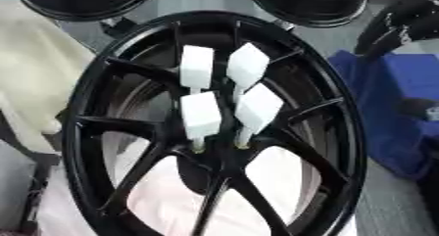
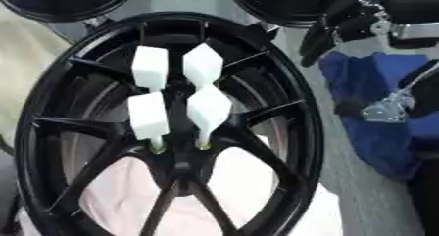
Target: Pull the pin out of the wheel hub.
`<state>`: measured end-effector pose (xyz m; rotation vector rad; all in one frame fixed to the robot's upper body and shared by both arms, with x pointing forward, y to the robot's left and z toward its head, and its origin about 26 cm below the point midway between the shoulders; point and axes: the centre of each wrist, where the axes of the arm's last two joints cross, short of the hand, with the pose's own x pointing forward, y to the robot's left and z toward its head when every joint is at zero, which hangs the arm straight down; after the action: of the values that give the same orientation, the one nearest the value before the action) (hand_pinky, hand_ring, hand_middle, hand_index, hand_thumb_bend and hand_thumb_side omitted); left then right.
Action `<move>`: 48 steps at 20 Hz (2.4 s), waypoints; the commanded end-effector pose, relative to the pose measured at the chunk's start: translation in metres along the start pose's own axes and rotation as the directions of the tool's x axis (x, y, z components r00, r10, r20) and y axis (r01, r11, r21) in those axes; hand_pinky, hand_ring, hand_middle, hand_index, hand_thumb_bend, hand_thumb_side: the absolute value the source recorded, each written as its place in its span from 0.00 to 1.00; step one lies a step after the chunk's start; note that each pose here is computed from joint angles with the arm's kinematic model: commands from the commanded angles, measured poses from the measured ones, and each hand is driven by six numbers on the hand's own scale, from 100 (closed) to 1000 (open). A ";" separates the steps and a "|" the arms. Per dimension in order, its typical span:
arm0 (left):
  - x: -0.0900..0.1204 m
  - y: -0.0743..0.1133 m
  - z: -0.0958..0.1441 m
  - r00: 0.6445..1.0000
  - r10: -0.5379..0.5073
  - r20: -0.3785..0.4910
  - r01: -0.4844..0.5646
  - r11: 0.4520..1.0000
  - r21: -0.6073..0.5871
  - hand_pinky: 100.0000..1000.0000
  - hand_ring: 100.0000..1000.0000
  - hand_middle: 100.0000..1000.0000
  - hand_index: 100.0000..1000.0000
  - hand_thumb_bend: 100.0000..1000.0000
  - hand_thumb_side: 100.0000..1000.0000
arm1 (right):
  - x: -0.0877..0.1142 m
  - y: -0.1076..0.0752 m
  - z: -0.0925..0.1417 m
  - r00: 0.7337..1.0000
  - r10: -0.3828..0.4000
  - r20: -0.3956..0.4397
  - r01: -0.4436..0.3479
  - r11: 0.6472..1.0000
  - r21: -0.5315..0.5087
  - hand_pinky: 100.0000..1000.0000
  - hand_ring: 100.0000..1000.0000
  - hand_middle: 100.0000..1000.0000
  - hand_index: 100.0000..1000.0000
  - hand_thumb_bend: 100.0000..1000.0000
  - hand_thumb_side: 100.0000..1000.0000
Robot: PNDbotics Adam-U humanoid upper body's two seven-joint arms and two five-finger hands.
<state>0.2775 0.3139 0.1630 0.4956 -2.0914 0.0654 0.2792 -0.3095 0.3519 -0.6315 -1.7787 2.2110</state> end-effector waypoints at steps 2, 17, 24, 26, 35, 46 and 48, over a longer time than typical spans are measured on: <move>0.007 0.006 -0.002 0.999 -0.023 0.025 0.023 1.000 -0.004 0.84 0.66 0.61 0.72 0.15 0.80 | 0.005 -0.012 -0.008 1.000 0.010 0.007 -0.010 1.000 0.010 0.83 0.79 0.73 0.78 0.24 0.34; 0.008 0.005 -0.003 1.000 -0.006 0.021 0.006 1.000 0.004 0.84 0.66 0.61 0.72 0.15 0.80 | 0.019 -0.031 -0.049 0.995 -0.097 -0.010 0.096 0.990 -0.105 0.83 0.78 0.72 0.77 0.22 0.28; 0.009 0.004 -0.006 0.999 0.003 0.034 -0.003 1.000 0.010 0.84 0.65 0.61 0.72 0.15 0.80 | 0.015 -0.033 -0.054 0.993 -0.112 -0.044 0.104 0.981 -0.162 0.83 0.77 0.71 0.77 0.21 0.24; 0.009 0.003 -0.006 0.999 0.007 0.037 -0.007 1.000 0.011 0.84 0.65 0.61 0.72 0.15 0.81 | 0.010 -0.030 -0.055 0.992 -0.115 -0.057 0.104 0.980 -0.170 0.83 0.77 0.71 0.77 0.21 0.23; 0.009 0.002 -0.005 0.999 0.013 0.033 -0.014 1.000 0.017 0.84 0.66 0.61 0.72 0.15 0.82 | -0.013 -0.019 -0.061 0.987 -0.127 -0.102 0.107 0.977 -0.182 0.83 0.77 0.70 0.77 0.20 0.17; 0.007 0.004 -0.003 1.000 0.008 0.018 -0.008 1.000 0.022 0.84 0.60 0.61 0.72 0.15 0.83 | -0.017 -0.016 -0.062 0.986 -0.135 -0.093 0.120 0.981 -0.150 0.83 0.77 0.70 0.79 0.20 0.18; 0.007 0.005 -0.003 1.000 0.005 0.015 -0.005 1.000 0.023 0.84 0.59 0.61 0.72 0.15 0.83 | -0.016 -0.019 -0.060 0.986 -0.145 -0.081 0.131 0.979 -0.158 0.83 0.77 0.70 0.79 0.19 0.20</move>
<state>0.2777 0.3150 0.1639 0.4932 -2.0882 0.0942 0.3238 -0.2566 0.3523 -0.5794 -1.8845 1.9405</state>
